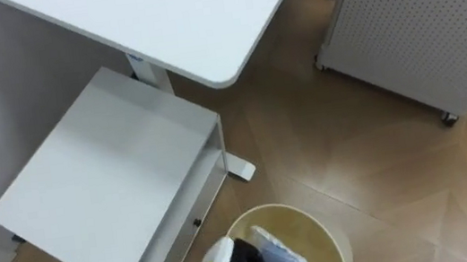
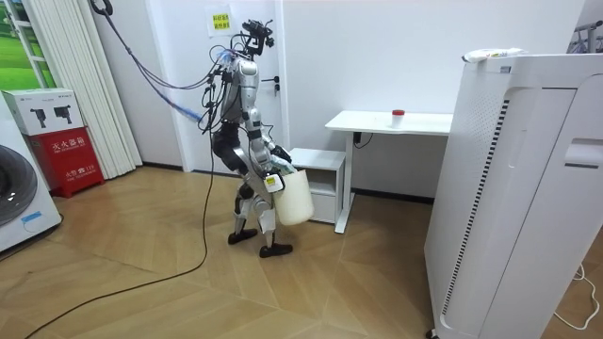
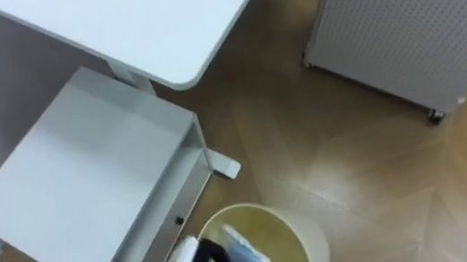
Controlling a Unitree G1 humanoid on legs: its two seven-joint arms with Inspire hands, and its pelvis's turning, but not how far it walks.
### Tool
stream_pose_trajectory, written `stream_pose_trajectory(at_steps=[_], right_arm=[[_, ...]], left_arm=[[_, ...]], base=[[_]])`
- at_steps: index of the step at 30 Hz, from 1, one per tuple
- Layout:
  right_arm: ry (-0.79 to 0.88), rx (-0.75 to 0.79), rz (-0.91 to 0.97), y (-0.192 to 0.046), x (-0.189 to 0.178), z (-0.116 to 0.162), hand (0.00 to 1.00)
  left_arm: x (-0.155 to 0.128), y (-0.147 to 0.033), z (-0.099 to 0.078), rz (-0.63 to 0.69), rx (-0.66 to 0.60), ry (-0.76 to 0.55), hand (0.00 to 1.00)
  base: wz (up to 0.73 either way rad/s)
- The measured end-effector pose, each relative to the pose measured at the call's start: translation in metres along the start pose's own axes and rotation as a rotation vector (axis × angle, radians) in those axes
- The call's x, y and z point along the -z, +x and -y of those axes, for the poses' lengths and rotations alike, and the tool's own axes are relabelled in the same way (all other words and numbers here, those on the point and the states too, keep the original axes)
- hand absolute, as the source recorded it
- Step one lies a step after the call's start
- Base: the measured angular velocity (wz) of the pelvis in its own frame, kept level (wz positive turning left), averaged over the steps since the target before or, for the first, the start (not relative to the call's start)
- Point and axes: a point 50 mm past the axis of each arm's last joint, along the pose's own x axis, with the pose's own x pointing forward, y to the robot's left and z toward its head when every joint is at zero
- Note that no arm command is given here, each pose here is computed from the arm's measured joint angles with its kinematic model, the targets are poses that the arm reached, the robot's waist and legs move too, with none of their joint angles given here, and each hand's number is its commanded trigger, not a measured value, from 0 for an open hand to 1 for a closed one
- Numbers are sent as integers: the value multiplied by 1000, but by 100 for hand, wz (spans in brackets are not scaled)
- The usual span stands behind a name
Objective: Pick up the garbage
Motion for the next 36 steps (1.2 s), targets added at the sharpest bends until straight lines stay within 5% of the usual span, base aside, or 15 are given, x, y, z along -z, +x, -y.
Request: stream_pose_trajectory(at_steps=[1, 2, 8, 21, 36], right_arm=[[-7, -8, -1, 0, 1, -1, 100], [-8, -11, -2, 0, 2, -1, 100], [8, -15, -5, -1, 4, -3, 100], [14, -21, -8, -1, 5, -3, 100], [31, -9, -16, -2, 5, 7, 100]], left_arm=[[0, -1, 5, -2, 29, -10, 44], [0, -3, 10, -3, 55, -14, 0], [-2, -8, 28, 12, 161, 5, 0], [5, -13, 34, -10, 207, -2, 0], [27, -15, 16, -75, 91, 12, 0]], base=[[0], [0], [4], [-1], [0]])
